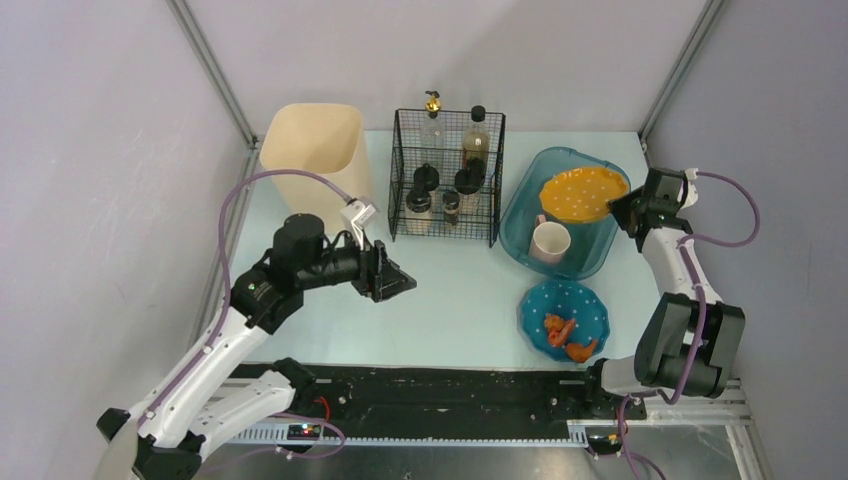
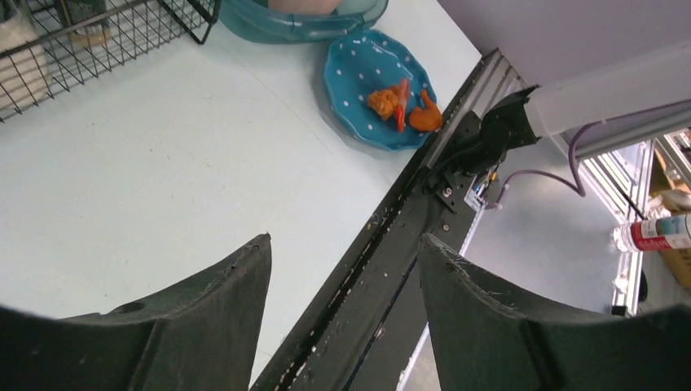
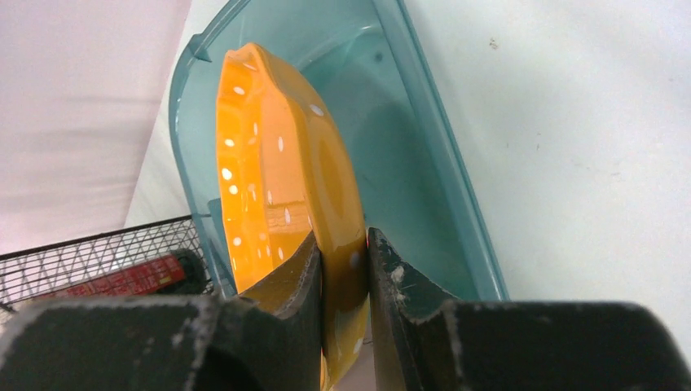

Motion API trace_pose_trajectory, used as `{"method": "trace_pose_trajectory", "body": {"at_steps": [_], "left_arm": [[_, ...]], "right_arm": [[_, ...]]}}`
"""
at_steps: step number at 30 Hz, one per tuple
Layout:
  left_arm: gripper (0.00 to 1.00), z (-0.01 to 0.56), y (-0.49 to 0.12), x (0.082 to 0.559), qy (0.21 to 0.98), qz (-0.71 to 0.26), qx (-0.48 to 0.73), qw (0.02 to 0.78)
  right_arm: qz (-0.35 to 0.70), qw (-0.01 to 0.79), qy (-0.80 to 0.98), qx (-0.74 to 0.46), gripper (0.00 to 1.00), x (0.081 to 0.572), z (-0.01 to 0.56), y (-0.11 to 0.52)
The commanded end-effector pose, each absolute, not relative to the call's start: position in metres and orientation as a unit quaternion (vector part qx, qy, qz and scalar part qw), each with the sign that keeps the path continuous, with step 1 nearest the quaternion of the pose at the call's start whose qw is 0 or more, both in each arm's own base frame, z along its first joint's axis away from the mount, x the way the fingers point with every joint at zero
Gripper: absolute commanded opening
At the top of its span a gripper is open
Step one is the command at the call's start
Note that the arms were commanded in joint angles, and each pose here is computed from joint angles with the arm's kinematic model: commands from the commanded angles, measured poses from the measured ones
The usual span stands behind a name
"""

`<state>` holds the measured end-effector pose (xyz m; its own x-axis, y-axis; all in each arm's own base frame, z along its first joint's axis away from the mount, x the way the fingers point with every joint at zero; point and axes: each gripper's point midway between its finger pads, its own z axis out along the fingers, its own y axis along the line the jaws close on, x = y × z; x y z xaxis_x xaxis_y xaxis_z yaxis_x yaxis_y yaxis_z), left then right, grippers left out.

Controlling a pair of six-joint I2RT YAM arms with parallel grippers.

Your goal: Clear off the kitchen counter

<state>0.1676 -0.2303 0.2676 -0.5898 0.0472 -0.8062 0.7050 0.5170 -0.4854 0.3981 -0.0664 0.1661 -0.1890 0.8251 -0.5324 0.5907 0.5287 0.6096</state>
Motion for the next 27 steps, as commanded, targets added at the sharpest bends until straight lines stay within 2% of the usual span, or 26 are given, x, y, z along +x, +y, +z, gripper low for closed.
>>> {"method": "trace_pose_trajectory", "body": {"at_steps": [1,24,26,27], "left_arm": [[0.70,0.263,-0.232,0.161,0.768,-0.438,0.275,0.378],[0.71,0.246,-0.224,0.168,0.783,-0.438,0.250,0.363],[0.71,0.245,-0.224,0.169,0.785,-0.437,0.248,0.362],[0.71,0.245,-0.224,0.169,0.785,-0.437,0.248,0.361]], "right_arm": [[0.180,0.536,0.706,0.426,0.00,0.441,0.236,-0.073],[0.118,0.411,0.781,0.455,0.00,0.481,0.131,-0.052],[0.109,0.390,0.789,0.463,0.09,0.480,0.119,-0.052],[0.101,0.377,0.794,0.466,0.18,0.478,0.113,-0.052]]}}
